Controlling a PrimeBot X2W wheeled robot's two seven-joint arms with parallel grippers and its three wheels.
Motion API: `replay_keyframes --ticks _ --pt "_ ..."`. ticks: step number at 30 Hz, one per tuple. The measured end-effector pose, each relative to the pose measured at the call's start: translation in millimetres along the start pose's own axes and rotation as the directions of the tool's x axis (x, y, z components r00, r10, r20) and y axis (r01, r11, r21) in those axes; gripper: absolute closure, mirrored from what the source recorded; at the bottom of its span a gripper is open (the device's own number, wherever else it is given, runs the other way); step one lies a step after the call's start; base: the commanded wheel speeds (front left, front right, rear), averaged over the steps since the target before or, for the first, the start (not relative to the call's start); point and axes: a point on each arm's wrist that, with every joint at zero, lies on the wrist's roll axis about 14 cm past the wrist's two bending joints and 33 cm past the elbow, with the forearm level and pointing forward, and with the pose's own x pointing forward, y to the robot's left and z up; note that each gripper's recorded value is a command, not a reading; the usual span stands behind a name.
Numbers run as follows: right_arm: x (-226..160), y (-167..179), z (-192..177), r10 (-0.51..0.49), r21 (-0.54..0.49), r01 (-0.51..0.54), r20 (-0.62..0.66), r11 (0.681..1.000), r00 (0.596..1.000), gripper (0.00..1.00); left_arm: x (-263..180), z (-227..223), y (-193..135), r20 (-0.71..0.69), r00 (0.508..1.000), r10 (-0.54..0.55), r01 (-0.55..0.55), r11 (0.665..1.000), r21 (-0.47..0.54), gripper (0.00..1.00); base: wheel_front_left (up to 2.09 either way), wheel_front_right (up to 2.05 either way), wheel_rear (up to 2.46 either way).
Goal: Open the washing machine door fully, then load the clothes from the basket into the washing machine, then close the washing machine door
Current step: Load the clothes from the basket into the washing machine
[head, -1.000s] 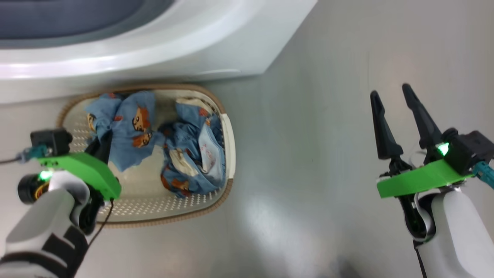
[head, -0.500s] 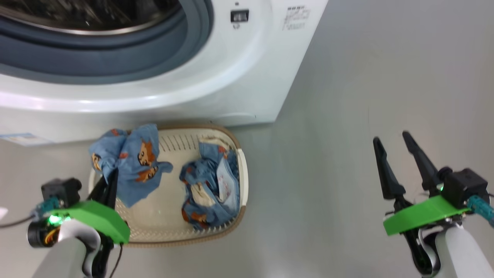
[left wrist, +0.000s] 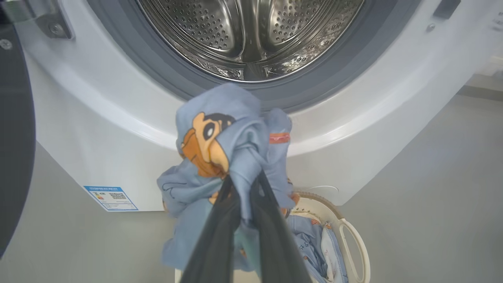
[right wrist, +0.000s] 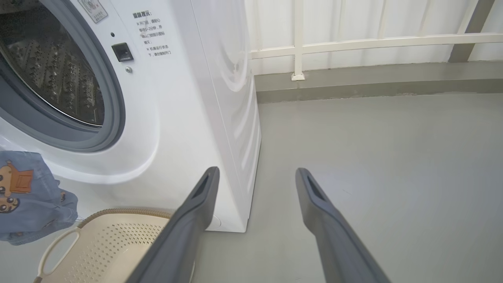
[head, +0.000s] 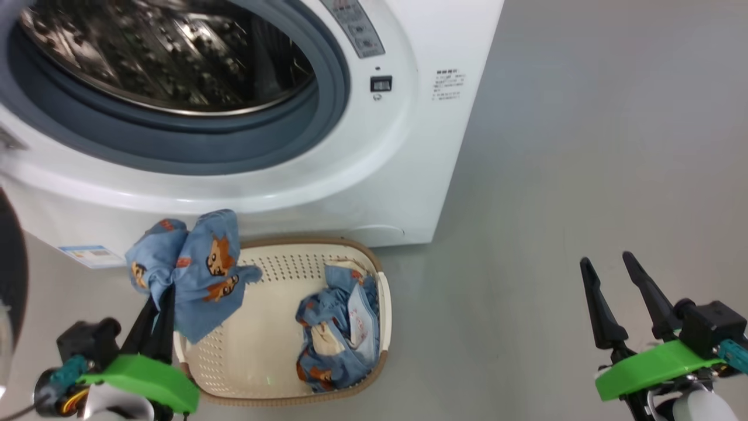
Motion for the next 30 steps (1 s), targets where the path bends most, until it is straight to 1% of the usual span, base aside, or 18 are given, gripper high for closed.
replay_keyframes --ticks 8,13,17,23,30 --pt "-10 1 6 0.006 -0.006 -0.006 0.012 1.000 1.000 0.00 -30 32 9 0.109 0.994 0.033 -0.037 0.999 0.039 1.00 0.00 0.00 0.00" --pt "-13 -1 11 0.002 -0.007 -0.002 0.024 1.000 1.000 0.00 -45 41 4 0.149 0.988 0.034 -0.042 0.998 0.050 1.00 0.00 0.00 0.00" --pt "-23 -6 5 -0.015 -0.007 0.015 0.006 1.000 1.000 0.00 -54 45 3 0.170 0.985 0.041 -0.051 0.997 0.054 1.00 0.00 0.00 0.00" --pt "-26 -8 7 -0.028 0.004 0.028 0.013 1.000 1.000 0.00 -60 52 1 0.199 0.979 0.048 -0.058 0.997 0.045 1.00 0.00 0.00 0.00" --pt "-25 -10 4 -0.033 0.006 0.033 0.004 0.999 0.999 0.00 -58 49 0 0.194 0.980 0.050 -0.058 0.998 0.038 1.00 0.00 0.00 0.00"
